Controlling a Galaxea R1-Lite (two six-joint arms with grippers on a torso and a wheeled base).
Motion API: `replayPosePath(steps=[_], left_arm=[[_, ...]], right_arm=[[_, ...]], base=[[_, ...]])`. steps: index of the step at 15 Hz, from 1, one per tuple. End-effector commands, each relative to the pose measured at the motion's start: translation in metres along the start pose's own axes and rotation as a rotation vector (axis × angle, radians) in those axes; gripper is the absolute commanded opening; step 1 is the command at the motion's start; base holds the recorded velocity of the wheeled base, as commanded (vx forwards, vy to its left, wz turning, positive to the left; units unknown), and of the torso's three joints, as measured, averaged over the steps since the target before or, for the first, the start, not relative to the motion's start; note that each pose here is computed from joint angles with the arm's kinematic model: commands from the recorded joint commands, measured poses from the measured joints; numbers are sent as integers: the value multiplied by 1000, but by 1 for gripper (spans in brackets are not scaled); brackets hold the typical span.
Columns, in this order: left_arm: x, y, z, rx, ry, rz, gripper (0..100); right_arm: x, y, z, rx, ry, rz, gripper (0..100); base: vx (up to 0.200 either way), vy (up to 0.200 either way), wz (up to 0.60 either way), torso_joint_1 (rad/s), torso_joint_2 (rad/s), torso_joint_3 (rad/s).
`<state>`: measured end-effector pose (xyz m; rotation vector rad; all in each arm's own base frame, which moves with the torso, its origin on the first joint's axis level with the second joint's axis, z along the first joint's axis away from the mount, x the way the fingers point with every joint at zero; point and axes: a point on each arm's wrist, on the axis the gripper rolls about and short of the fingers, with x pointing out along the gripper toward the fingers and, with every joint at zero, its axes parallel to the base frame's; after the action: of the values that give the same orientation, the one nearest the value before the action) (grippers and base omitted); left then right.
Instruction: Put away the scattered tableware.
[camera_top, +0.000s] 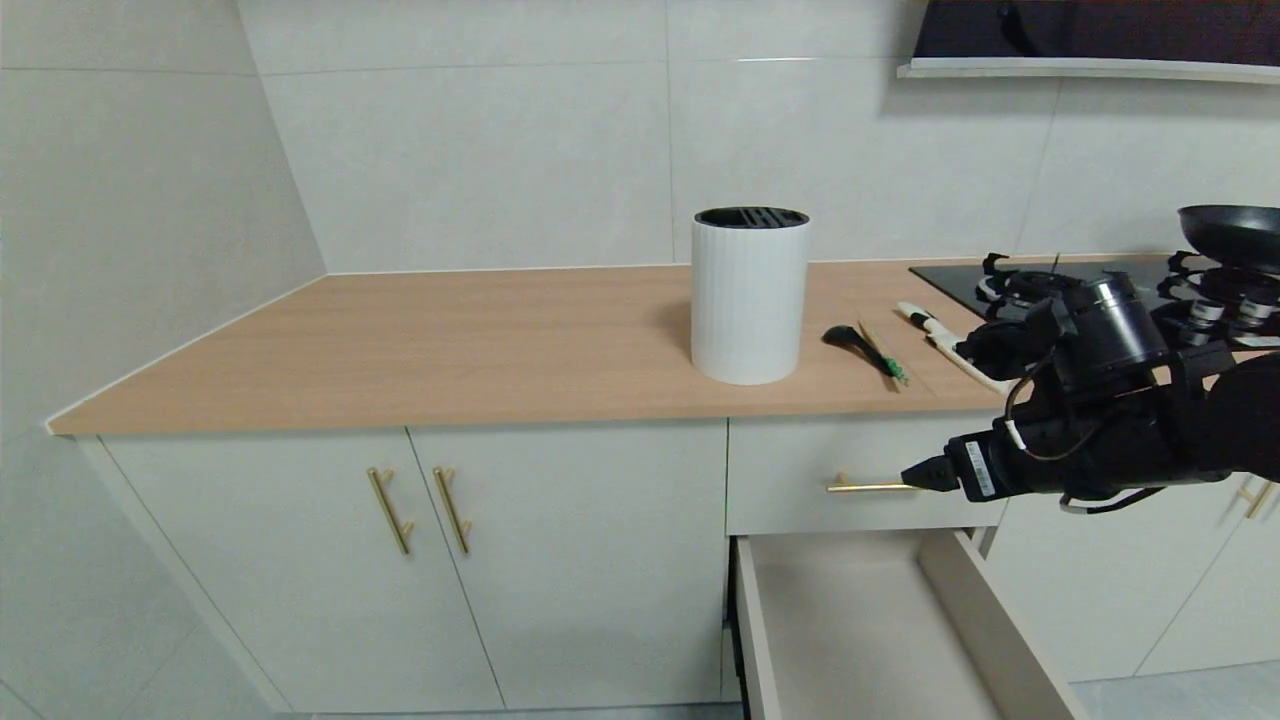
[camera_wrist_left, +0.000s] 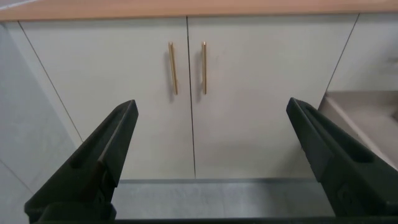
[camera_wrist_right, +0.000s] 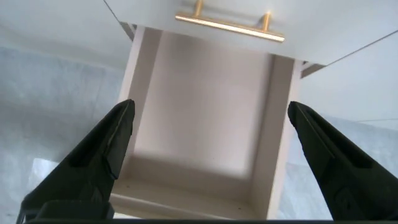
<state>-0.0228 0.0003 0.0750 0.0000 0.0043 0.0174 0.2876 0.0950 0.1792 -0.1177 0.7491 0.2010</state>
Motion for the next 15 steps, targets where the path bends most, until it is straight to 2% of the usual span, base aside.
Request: replayPosePath(steps=[1, 3, 4, 6, 7, 13, 15], left_arm=[[0, 0, 0, 0, 0, 1, 100], [0, 0, 0, 0, 0, 1, 100], [0, 0, 0, 0, 0, 1, 100], [0, 0, 0, 0, 0, 1, 100], [0, 0, 0, 0, 0, 1, 100], [0, 0, 0, 0, 0, 1, 100], [0, 0, 0, 0, 0, 1, 100]], right_arm=[[-3, 0, 12, 7, -71, -33, 100], [-13, 0, 43, 30, -220, -74, 100], [-14, 0, 57, 33, -240, -73, 100], [-9, 2, 73, 70, -213, -68, 100], [1, 4, 88, 172, -202, -51, 100], [61, 7, 94, 203, -132, -76, 100], [71, -5, 98, 224, -138, -118, 100]], base=[[0, 0, 0, 46, -110, -46], [0, 0, 0, 0, 0, 0], [0, 0, 0, 0, 0, 0], [0, 0, 0, 0, 0, 0], [0, 0, 0, 0, 0, 0], [0, 0, 0, 0, 0, 0], [0, 0, 0, 0, 0, 0]])
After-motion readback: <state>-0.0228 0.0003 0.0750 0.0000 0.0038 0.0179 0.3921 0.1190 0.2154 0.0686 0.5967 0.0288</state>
